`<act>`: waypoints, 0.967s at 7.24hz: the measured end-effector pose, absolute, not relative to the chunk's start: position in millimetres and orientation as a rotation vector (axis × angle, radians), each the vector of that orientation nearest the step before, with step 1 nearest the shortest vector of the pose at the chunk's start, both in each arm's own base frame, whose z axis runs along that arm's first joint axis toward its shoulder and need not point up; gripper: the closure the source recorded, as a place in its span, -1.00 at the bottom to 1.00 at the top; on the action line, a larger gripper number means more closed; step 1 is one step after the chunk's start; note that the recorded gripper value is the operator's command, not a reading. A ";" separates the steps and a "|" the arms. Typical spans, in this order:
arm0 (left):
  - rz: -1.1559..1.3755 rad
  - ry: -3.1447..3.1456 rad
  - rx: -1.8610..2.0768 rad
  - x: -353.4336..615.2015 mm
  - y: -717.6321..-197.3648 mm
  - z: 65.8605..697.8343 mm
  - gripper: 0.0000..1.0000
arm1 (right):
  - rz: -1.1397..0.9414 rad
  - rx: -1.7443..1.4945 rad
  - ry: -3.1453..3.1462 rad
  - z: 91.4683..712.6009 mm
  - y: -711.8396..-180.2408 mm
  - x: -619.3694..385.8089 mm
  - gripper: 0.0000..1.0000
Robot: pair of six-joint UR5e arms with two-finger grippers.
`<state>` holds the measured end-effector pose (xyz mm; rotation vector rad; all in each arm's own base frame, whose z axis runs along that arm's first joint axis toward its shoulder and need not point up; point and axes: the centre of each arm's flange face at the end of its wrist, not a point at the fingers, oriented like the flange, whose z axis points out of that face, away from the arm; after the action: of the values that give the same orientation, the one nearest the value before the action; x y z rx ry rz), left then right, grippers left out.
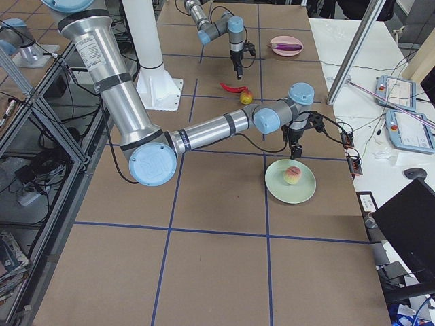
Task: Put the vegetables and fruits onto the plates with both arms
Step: 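Lower the left gripper onto the red chili pepper and grasp it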
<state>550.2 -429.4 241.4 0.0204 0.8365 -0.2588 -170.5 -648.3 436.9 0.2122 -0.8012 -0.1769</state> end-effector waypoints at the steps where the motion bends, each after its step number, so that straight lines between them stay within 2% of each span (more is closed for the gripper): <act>1: -0.235 0.840 0.033 569.3 -409.7 229.8 -0.88 | -0.171 0.208 -0.804 436.4 -646.0 -172.4 -1.00; 3: -0.208 0.843 0.035 596.1 -396.3 216.0 -0.82 | -0.167 0.203 -0.804 438.5 -643.9 -173.1 -1.00; 4: -0.201 0.836 0.033 609.0 -398.2 212.9 -0.72 | -0.167 0.202 -0.804 439.0 -643.6 -173.3 -1.00; 5: -0.197 0.829 0.032 617.5 -400.7 211.7 -0.56 | -0.167 0.202 -0.803 439.5 -643.4 -173.2 -1.00; 6: -0.195 0.826 0.032 621.2 -402.2 211.5 -0.24 | -0.166 0.201 -0.803 440.0 -643.3 -173.2 -1.00; 7: -0.193 0.823 0.032 622.9 -402.8 212.3 -0.12 | -0.166 0.200 -0.803 440.5 -643.3 -173.3 -1.00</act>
<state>622.9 -402.8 212.3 0.0321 0.8227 -0.1929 -173.3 -643.3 440.5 0.1999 -0.8029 -0.1661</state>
